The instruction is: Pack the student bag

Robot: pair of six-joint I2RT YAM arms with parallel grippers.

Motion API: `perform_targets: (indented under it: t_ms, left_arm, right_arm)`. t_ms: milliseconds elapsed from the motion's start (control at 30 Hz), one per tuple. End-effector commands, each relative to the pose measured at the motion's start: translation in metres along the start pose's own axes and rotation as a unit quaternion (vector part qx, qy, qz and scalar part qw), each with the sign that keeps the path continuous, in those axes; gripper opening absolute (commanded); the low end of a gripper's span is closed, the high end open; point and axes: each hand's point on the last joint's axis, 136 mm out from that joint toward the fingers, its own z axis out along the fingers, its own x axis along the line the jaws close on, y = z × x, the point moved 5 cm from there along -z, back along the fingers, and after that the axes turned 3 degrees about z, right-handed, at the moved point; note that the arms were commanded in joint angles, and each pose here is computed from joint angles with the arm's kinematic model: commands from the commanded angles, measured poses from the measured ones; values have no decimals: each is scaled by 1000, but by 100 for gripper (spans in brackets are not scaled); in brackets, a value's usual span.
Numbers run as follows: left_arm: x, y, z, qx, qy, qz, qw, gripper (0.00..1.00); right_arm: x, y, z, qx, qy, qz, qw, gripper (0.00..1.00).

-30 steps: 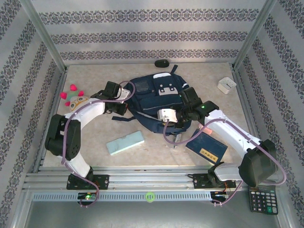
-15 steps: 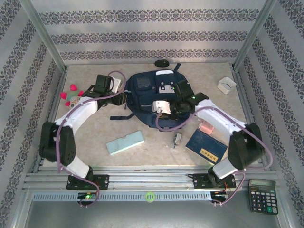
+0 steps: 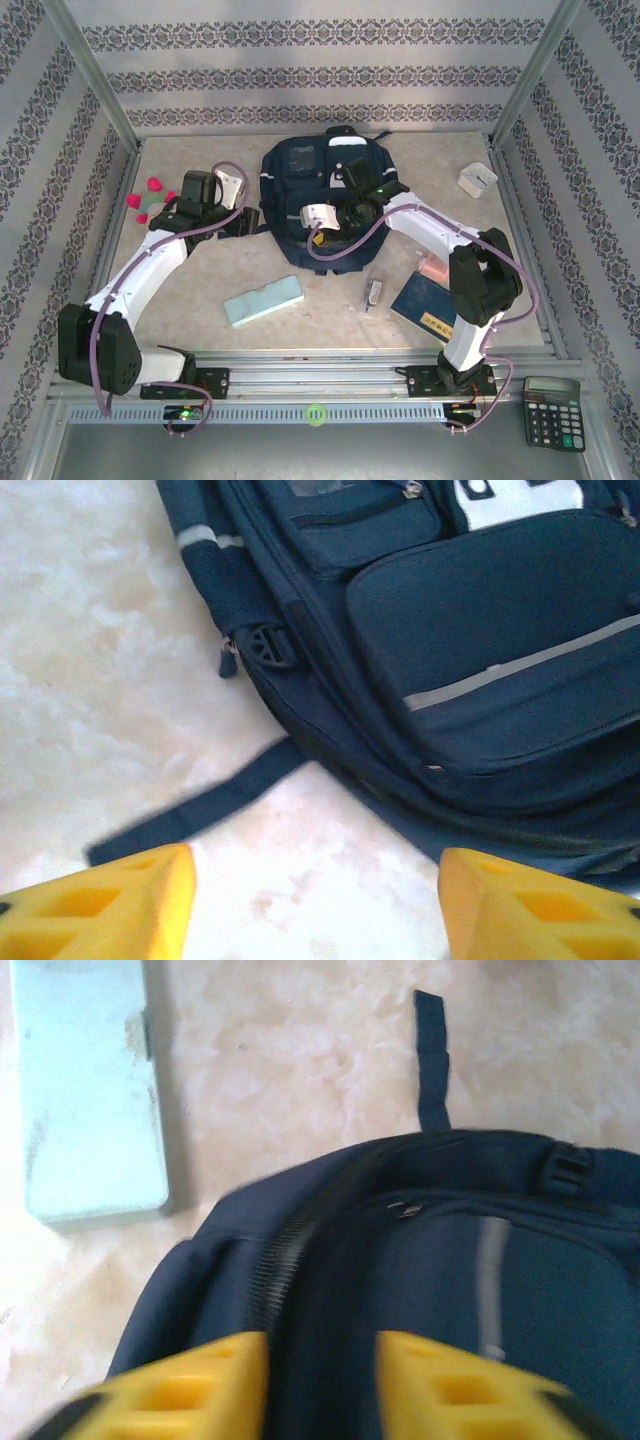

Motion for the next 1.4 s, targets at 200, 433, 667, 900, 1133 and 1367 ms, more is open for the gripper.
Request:
perform_targets:
  t_ms: [200, 433, 667, 900, 1133, 1367]
  left_arm:
    - [1, 8, -27, 0, 13, -85, 996, 75]
    - [-33, 14, -12, -53, -91, 6, 994, 74]
    - [-68, 17, 15, -21, -125, 60, 990, 73]
    - [-101, 3, 36, -9, -149, 29, 988, 73]
    - [-99, 3, 48, 12, -117, 3, 993, 73]
    - [-100, 8, 53, -2, -118, -2, 993, 73]
  right_arm:
    - [30, 31, -55, -32, -63, 392, 917, 67]
    - [49, -18, -85, -37, -154, 633, 758, 67]
    - [93, -114, -141, -4, -234, 810, 538, 69]
    - [161, -183, -181, 10, -337, 882, 330, 83]
    - [198, -240, -201, -20, -386, 908, 164, 84]
    - [207, -260, -182, -40, -394, 911, 117, 83]
